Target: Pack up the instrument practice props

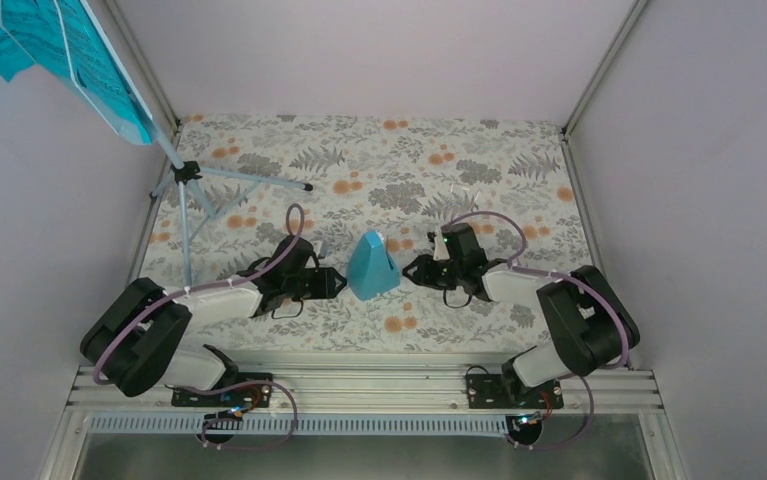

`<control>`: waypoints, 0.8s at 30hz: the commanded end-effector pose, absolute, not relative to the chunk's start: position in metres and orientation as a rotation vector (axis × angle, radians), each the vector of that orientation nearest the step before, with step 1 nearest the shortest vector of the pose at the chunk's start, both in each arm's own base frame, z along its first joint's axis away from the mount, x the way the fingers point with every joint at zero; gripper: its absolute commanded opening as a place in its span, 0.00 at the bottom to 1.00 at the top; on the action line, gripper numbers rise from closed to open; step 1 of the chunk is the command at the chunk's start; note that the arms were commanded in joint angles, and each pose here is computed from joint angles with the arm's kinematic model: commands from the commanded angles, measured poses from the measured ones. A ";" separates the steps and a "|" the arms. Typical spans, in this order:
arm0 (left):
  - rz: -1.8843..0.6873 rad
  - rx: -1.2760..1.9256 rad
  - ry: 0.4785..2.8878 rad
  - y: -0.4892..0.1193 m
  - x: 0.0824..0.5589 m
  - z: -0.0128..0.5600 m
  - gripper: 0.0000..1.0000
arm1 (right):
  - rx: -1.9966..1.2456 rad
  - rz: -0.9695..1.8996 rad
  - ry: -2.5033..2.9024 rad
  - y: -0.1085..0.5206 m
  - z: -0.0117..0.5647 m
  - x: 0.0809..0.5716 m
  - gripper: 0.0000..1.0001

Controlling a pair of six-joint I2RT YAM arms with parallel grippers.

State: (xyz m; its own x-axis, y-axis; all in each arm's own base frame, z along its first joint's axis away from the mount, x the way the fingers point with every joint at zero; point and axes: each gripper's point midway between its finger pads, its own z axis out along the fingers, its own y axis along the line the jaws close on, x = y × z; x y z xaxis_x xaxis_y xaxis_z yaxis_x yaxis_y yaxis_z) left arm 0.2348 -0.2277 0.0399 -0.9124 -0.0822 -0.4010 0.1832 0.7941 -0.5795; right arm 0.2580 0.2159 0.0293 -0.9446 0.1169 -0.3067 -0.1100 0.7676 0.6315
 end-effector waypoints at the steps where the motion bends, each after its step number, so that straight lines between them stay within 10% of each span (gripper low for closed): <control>1: -0.839 0.096 2.533 -0.230 0.250 0.046 0.42 | -0.008 0.990 2.545 0.230 0.048 0.285 0.31; 24: -0.805 0.195 2.381 -0.270 0.304 0.064 0.35 | -0.210 1.073 2.559 0.248 0.035 0.212 0.36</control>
State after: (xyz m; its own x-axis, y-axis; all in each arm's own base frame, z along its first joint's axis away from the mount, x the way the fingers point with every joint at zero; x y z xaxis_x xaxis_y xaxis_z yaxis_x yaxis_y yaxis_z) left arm 0.2925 -0.2390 0.0277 -0.8584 -0.0981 -0.5034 0.1855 0.8557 -0.4830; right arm 0.2242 0.2423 0.0242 -0.9358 -0.0038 -0.3526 -0.2431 0.7313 0.6373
